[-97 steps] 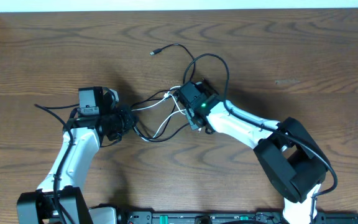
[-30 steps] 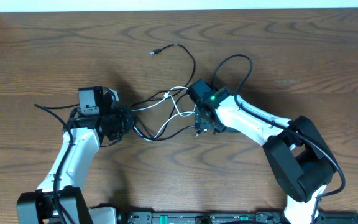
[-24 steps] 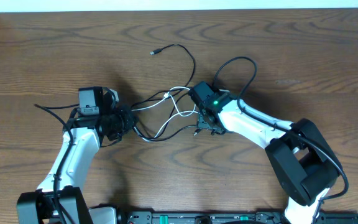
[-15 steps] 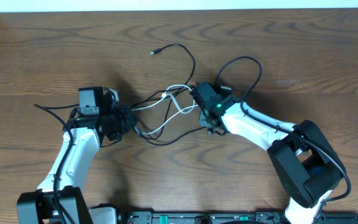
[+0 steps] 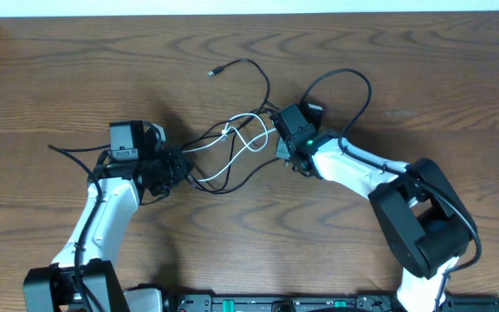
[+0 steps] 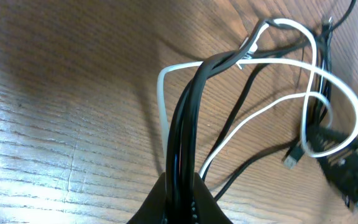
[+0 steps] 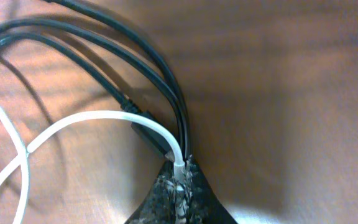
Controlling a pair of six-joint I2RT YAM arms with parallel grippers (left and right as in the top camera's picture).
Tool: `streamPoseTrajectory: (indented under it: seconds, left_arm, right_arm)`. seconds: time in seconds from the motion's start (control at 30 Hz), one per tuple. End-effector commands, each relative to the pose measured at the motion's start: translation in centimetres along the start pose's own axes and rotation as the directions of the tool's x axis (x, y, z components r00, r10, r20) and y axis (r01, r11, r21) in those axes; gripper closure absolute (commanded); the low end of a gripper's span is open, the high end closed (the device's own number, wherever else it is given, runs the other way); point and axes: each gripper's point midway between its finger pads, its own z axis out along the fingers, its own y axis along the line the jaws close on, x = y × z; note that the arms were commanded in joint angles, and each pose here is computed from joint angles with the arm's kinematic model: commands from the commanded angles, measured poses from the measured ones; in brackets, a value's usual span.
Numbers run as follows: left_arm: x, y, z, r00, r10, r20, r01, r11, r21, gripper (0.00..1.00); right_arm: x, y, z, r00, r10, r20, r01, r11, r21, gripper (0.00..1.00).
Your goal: Untangle cables
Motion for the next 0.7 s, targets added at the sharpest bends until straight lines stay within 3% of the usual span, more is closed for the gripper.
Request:
streamPoseTrajectory:
  seconds: [0.0,0.27,0.57,0.67]
  left_arm:
    - [0.2,0.6,0.1,1.000,-0.011,-0.009,0.011,1.000,-0.022,0.92]
    - [0.5,2.8,0.4,1.000,-0.022,0.014,0.023,0.992,-0.121,0.93]
    - [1.9,2.3,2.6,0.999,0.034,0.035,-0.032,0.997,-0.076,0.92]
    - [1.3,2.8,2.9,0.996,0.037,0.087,-0.027,0.992,-0.121,0.92]
  right_arm:
    - [2.1,-2.6,3.2,0.996,-0.067,-0.055,0.070,0.996,0.062,0.99]
    - [-1.3,-2.8,4.7,0.974,-0.221,0.056,0.218,0.974,0.053,0.99]
    - [-2.4,-2.2,6.0,0.971,-0.212,0.113,0.211,0.977,0.019,0.99]
    - [-2.8,-1.9,5.9,0.968,-0.214,0.133,0.215,0.977,0.008,0.99]
